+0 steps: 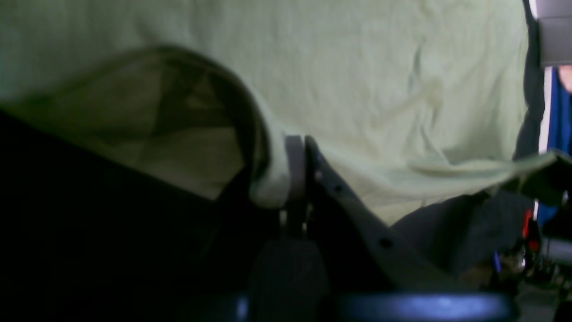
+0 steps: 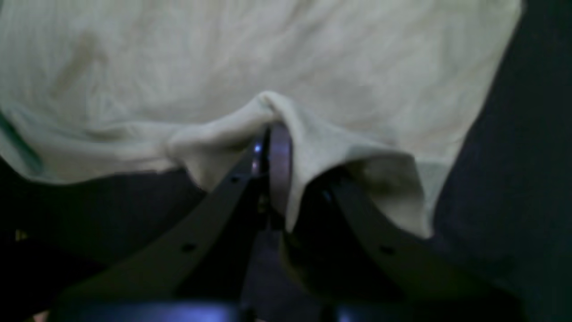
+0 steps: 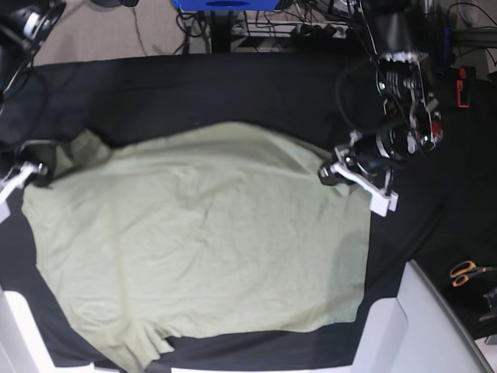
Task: Fold the T-shirt properly
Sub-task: 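Lift the shoulder edge with both grippers and pull it toward the hem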
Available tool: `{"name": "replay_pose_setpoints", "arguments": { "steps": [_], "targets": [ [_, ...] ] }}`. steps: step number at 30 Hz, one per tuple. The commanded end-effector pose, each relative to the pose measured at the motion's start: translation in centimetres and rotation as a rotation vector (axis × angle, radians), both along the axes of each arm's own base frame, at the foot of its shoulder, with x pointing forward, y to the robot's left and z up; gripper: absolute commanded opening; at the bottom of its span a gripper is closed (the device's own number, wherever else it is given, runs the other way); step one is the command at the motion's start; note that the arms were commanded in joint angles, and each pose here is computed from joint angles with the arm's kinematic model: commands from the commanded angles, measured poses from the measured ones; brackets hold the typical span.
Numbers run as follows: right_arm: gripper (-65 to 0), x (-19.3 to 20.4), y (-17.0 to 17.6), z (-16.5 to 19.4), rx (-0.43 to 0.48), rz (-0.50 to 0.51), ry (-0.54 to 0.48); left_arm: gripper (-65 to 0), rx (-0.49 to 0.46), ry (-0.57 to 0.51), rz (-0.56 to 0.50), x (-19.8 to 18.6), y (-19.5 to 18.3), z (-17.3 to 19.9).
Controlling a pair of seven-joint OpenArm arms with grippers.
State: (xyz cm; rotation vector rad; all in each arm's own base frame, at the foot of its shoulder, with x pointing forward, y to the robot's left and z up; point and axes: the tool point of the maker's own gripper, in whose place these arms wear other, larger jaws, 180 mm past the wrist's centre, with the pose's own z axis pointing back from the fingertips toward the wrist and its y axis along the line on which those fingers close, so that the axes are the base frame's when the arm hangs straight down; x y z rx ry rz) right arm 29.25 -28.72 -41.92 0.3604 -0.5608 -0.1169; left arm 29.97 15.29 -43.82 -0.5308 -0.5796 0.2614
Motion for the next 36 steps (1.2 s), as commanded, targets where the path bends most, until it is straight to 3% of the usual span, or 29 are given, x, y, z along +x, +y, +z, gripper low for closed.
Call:
{"name": "replay_pose_setpoints", "arguments": {
  "steps": [1, 6, 14, 22, 36],
  "targets": [
    [-64.8, 1.6, -1.2, 1.6, -0.006, -0.018, -0.065, -65.0, -0.008, -0.037, 0.005, 1.2, 0.3, 0.9],
    [-64.8, 2.7, -2.6, 1.3, 0.023, -0.059, -0.077, -65.0, -0.019, -0.020, 0.012, 2.1, 0.6, 0.4],
    [-64.8, 5.7, 0.0, 0.4, 0.055, 0.011, -0.092, -65.0, -0.036, -0.025, 0.017, 4.1, 0.5, 0.7],
    [-64.8, 8.3, 1.6, 1.2, 0.042, 0.073, -0.133, -65.0, 0.121, -0.020, -0.066, 6.0, 0.5, 0.9],
    [-64.8, 10.6, 1.4, 1.6, 0.099, -0.001, -0.198, -65.0, 0.115, -0.050, 0.013, 7.8, 2.1, -0.3]
  ]
}}
